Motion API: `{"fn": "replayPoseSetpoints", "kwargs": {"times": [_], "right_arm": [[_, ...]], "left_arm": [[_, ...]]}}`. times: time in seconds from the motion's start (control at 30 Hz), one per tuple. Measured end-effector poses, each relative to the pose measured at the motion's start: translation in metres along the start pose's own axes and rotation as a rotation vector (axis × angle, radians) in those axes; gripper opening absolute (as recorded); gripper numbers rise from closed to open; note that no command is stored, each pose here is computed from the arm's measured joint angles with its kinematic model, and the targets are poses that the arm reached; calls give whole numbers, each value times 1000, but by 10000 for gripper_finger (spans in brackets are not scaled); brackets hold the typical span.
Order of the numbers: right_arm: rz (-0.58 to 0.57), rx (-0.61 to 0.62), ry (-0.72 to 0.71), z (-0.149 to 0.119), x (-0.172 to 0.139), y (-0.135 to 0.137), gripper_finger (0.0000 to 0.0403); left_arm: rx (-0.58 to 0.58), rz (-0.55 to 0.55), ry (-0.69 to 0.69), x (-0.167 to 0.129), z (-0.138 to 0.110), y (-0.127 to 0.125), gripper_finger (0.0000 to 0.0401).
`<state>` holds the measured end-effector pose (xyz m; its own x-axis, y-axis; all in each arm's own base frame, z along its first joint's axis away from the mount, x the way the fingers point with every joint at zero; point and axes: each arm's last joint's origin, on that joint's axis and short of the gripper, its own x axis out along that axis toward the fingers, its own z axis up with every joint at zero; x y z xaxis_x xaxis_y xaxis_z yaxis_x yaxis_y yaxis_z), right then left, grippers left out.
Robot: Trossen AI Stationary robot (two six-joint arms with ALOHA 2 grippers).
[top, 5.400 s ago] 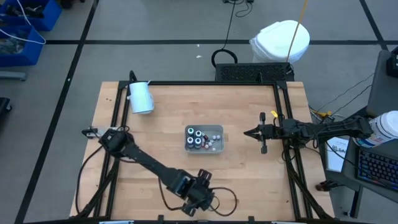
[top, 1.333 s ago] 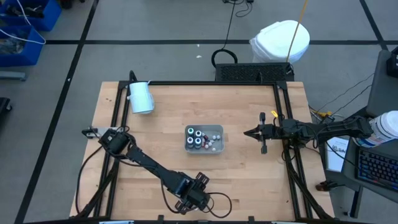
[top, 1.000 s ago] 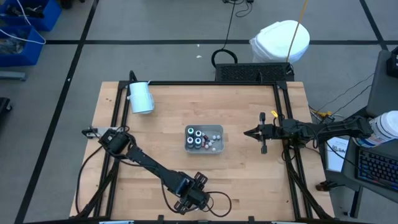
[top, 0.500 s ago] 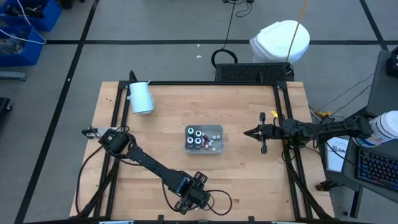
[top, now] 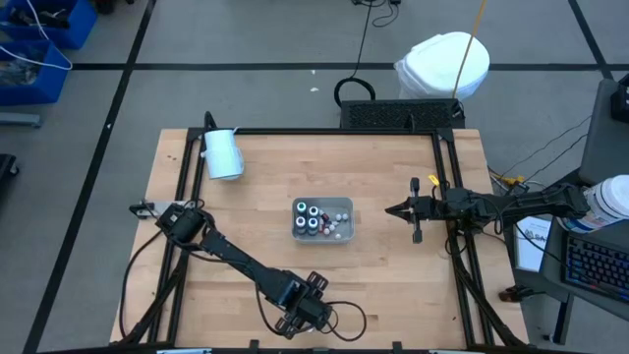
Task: Pick & Place food coloring
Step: Put the small violet food coloring bottle into the gray bin
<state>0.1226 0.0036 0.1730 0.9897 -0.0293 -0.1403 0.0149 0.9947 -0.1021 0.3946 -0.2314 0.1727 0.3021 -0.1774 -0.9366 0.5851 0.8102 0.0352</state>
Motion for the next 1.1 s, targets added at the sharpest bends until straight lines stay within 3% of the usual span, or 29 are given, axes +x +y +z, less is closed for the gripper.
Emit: {"fn": "replayPoseSetpoints", "kwargs": {"times": [0.7, 1.1], "right_arm": [[0, 4, 0, 0, 0, 0, 0], [0, 2, 0, 0, 0, 0, 0]], "left_arm": [[44, -25, 14, 0, -2, 1, 225], [47, -14, -5, 0, 0, 2, 105]]}}
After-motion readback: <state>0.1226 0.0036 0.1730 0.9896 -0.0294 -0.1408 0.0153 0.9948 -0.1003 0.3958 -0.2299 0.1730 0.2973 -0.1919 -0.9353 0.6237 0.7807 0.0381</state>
